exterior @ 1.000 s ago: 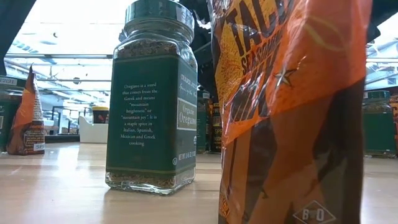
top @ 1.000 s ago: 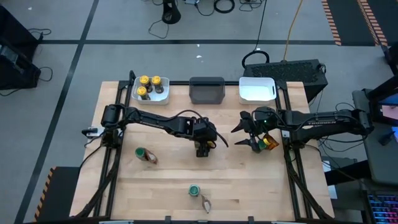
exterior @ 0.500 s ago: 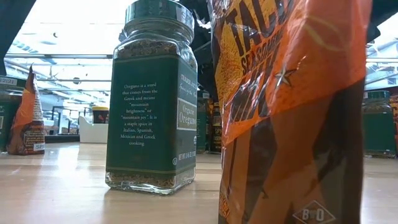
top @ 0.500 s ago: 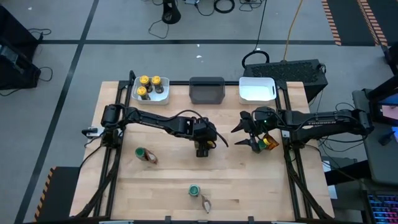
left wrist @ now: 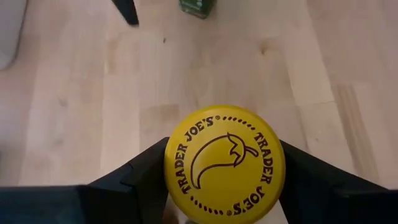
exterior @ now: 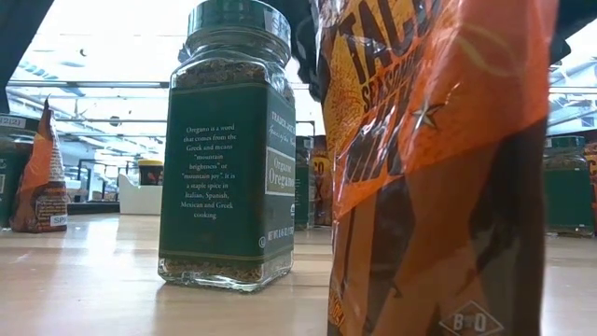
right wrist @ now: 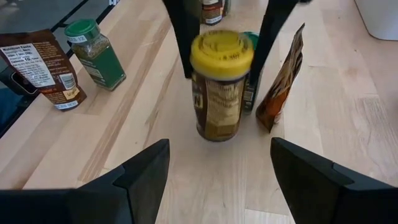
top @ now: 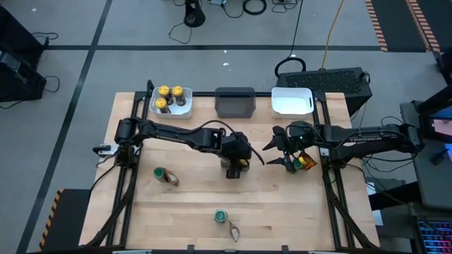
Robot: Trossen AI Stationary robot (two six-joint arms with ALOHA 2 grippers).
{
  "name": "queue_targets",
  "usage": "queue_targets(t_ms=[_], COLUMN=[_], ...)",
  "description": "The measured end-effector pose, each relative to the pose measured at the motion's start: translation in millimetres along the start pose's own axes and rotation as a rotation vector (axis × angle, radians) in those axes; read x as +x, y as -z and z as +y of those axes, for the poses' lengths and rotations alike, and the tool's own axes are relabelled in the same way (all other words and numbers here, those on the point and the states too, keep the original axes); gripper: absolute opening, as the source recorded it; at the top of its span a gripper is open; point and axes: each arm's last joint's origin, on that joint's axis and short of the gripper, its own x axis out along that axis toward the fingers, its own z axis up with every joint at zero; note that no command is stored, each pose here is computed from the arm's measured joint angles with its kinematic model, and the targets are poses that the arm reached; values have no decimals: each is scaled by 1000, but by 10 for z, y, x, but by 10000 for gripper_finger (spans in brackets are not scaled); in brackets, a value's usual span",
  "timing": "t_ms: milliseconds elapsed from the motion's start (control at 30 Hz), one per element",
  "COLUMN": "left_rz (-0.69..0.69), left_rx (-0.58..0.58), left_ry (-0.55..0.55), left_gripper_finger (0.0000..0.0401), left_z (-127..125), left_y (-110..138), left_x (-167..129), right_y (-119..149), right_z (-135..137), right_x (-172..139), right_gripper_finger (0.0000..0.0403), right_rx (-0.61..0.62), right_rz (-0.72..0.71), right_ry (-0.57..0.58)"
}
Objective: Sort spices by type
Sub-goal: Put the yellow seasoning bottle into the left white bin
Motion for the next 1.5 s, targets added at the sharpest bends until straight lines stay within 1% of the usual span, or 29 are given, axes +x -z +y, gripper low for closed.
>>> queue_targets(t_ms=[100,233,333,433,567,667,767,867,1067,1233,1300,1367,1433,1500], left_rz=[-39,-111,-128,-133,-112,-51,18,104,161,207,197,197,200,196], left_rx=[28,77,102,99,39,-57,-161,-262,-497,-670,-724,-756,-777,-774], left_ry=[-26,-50,-107,-199,-325,-410,-503,-579,-703,-788,-800,-776,-760,-759], left_gripper_finger=[242,243,244,245,245,245,245,246,246,246,246,246,246,246], left_z=[16,29,54,121,255,397,557,730,1091,1336,1413,1471,1512,1551], left_y=[-134,-278,-296,-279,-175,-29,148,357,797,1189,1310,1415,1499,1572], left_x=[-149,-481,-746,-1098,-1569,-1825,-2002,-2083,-2206,-2227,-2206,-2142,-2083,-2025], right_y=[1,2,4,7,3,1,2,2,5,5,5,5,5,4], right_z=[0,-1,-1,-1,-3,-3,-3,-3,-3,-2,-2,-2,-2,-2], right_x=[0,0,0,1,0,0,0,0,0,0,0,0,0,0], right_gripper_finger=[263,263,263,263,263,263,263,263,263,263,263,263,263,263], right_rx=[0,-1,-1,-1,-2,-3,-6,-6,-6,-6,-6,-6,-10,-16], right_rz=[1,2,3,6,1,0,0,0,3,3,3,3,4,3], right_ry=[1,4,5,5,6,6,6,6,5,5,5,5,5,5])
